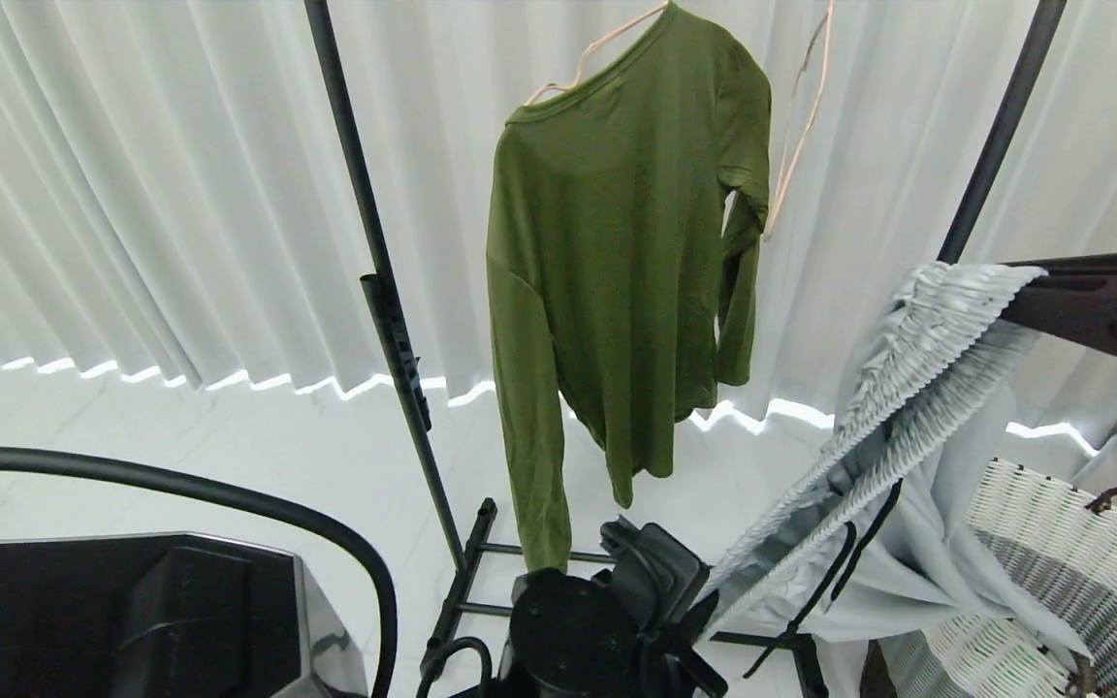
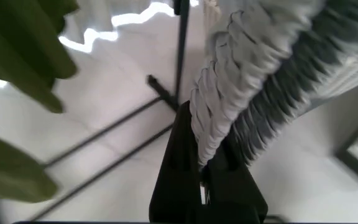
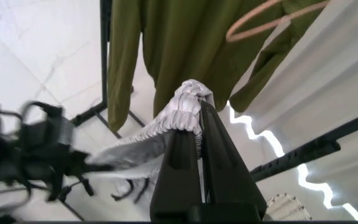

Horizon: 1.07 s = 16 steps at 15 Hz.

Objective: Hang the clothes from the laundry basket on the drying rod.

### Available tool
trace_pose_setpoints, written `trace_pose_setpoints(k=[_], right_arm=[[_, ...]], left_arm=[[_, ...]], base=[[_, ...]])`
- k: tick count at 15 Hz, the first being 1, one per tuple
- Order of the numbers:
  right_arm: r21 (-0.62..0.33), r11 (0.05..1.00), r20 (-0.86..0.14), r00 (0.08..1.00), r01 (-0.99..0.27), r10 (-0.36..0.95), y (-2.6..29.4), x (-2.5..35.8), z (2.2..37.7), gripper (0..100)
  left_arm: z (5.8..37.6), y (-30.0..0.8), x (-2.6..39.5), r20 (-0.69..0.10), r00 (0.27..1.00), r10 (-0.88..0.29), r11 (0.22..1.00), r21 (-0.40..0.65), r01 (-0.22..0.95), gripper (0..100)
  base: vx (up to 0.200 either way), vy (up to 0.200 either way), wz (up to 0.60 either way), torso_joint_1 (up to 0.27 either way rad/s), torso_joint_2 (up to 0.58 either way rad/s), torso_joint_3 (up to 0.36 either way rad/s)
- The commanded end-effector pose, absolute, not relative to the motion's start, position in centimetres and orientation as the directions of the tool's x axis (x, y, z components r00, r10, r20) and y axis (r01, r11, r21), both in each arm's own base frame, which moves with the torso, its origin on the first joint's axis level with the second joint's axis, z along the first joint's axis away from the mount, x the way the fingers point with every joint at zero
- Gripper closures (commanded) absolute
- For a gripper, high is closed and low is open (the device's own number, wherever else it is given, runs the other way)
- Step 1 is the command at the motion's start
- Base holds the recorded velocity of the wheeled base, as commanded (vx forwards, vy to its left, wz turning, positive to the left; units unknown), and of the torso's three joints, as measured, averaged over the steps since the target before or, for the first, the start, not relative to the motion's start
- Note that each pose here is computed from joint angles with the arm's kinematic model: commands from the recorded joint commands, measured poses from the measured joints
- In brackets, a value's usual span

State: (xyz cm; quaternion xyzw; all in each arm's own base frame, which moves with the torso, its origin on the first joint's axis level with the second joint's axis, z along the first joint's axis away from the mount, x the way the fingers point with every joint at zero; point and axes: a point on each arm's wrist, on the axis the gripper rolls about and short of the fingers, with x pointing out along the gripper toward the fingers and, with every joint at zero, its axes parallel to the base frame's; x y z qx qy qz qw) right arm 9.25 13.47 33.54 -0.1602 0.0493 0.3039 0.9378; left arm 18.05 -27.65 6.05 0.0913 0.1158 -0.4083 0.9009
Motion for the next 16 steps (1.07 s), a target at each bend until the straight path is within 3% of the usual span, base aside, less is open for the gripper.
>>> trace_pose_setpoints(k=[1, 4, 8, 12, 13, 16], right_arm=[[-0.277, 0.766, -0.211, 0.814, -0.581, 0.541, 13.2, 9.3, 32.7, 100], [-0.291, 0.773, -0.233, 0.825, -0.564, 0.515, 13.7, 9.8, 32.2, 100], [-0.296, 0.788, -0.180, 0.841, -0.540, 0.510, 13.9, 10.3, 33.7, 100], [-0.310, 0.796, -0.083, 0.849, -0.519, 0.521, 13.4, 10.0, 36.7, 100], [-0.312, 0.800, -0.060, 0.851, -0.512, 0.522, 13.3, 10.0, 37.5, 100], [-0.307, 0.811, -0.011, 0.854, -0.498, 0.521, 13.2, 10.0, 39.1, 100]], left_arm=[[8.1, -25.3, 17.4, -0.268, 0.663, -0.699, 0.666, 0.094, 0.740, 100], [16.0, -20.7, 16.7, -0.254, 0.716, -0.650, 0.733, 0.040, 0.679, 100], [29.3, -14.8, 13.2, -0.282, 0.735, -0.616, 0.787, -0.180, 0.590, 100], [38.6, -12.7, 12.2, -0.146, 0.784, -0.604, 0.791, -0.230, 0.567, 100], [40.0, -12.3, 12.1, -0.128, 0.792, -0.597, 0.797, -0.208, 0.567, 100], [39.7, -12.1, 12.5, -0.142, 0.834, -0.533, 0.835, 0.069, 0.545, 100]], base=[[0.000, 0.000, 0.00, 0.000, 0.00, 0.000], [0.000, 0.000, 0.00, 0.000, 0.00, 0.000], [0.000, 0.000, 0.00, 0.000, 0.00, 0.000], [0.000, 0.000, 0.00, 0.000, 0.00, 0.000], [0.000, 0.000, 0.00, 0.000, 0.00, 0.000], [0.000, 0.000, 0.00, 0.000, 0.00, 0.000]])
